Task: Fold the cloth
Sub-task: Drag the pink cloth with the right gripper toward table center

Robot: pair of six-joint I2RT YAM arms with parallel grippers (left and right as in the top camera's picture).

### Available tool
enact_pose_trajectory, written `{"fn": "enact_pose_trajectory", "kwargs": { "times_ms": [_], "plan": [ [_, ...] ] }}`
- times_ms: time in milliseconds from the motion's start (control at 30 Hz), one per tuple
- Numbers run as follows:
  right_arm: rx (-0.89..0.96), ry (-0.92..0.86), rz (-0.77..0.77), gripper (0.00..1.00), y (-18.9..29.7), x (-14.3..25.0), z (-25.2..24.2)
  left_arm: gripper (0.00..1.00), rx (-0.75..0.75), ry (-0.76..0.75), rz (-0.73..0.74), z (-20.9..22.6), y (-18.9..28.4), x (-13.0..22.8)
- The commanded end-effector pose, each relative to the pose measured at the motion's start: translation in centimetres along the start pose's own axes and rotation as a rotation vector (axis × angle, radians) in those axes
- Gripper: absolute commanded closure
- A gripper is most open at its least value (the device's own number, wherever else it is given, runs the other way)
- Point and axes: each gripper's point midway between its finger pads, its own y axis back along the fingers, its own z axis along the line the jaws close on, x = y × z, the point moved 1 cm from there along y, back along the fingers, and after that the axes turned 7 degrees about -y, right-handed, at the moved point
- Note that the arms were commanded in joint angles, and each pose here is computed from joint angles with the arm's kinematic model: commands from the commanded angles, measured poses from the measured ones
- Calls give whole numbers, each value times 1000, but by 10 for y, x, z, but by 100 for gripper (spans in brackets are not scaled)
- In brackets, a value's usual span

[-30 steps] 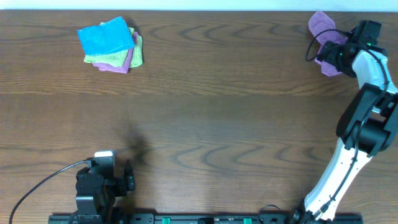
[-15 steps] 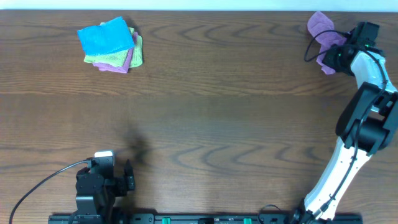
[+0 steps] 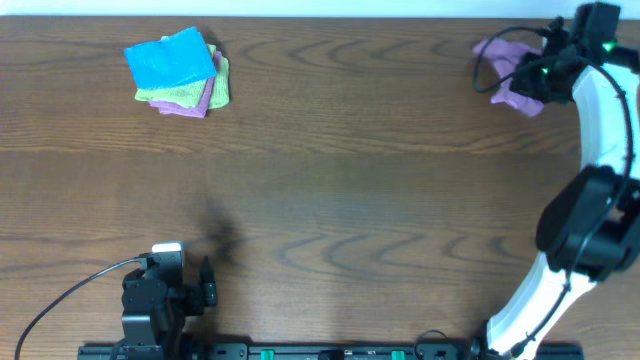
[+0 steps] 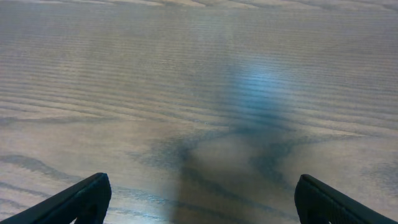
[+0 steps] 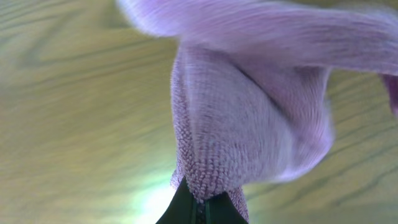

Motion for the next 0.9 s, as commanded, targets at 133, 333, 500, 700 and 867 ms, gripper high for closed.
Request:
{"fn": "enact_pose_trajectory", "kwargs": {
  "times_ms": [133,333,500,700,867],
  "plan": [
    [-92,246,60,99,46,33,67,5,-13,-36,64,1,-2,16],
    [-158,375,182,98,63,79,110,5,-13,-36,63,1,-2,16],
    [-213,503,312,98,74,127,146,5,-13,-36,63,1,-2,16],
    [-339,693,374,98,94,178,207,5,-13,-36,64,1,-2,16],
    [-403,845,389,98,104,220,253,5,-13,-36,63,1,-1,16]
  ]
}}
